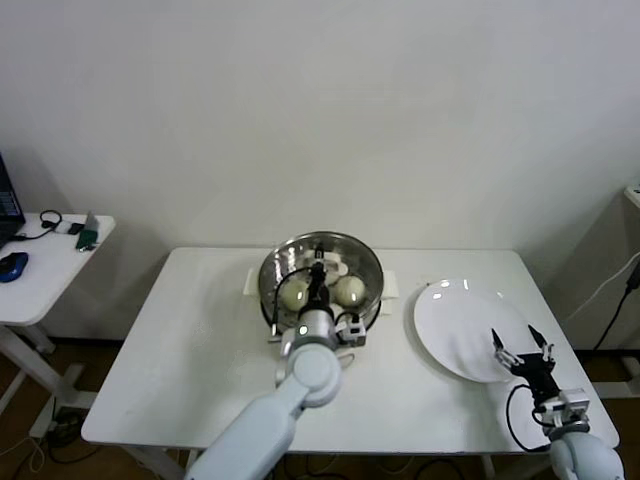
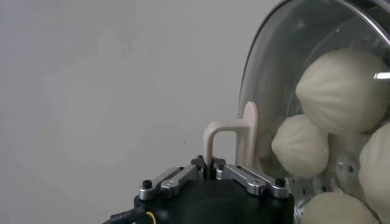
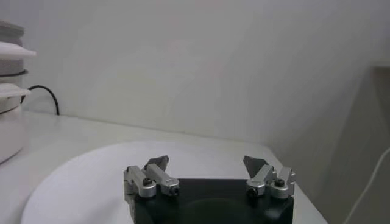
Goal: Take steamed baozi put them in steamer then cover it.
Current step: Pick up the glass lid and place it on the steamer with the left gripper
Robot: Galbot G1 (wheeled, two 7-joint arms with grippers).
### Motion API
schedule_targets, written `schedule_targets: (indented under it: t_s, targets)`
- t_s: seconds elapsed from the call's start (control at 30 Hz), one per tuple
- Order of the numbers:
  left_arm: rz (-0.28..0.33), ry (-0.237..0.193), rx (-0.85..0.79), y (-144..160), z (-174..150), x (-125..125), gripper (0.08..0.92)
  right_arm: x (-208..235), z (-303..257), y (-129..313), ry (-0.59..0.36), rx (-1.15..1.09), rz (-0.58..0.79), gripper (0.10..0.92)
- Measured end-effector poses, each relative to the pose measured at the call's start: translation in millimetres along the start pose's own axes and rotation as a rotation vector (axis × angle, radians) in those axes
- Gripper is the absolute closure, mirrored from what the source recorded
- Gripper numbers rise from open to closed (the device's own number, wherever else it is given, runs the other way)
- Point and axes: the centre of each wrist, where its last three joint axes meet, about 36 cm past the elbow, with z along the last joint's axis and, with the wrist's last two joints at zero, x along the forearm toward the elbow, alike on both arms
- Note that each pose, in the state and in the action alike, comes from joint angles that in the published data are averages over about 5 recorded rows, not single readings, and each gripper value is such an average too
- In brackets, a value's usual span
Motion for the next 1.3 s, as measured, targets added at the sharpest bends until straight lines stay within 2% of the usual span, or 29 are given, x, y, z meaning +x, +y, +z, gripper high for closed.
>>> schedule_targets:
  t_s: [0.67, 0.77, 1.3]
  targets:
    - [0.006, -0.001, 0.006, -2.1, 1.1, 1.3, 0.835, 0.0, 1.9, -4.7, 0.0, -0.003, 0.009, 0.2]
    - [0.006, -0.004, 0.009, 0.0, 2.4, 2.0, 0.773, 0.2, 1.6, -7.0, 0.002, -0.003, 0.012, 0.2]
    - [0.011, -0.027, 0.065, 16.0, 17.0, 25.2, 0.306, -0.5, -6.2, -15.0, 0.013, -0.026, 0.028, 0.2]
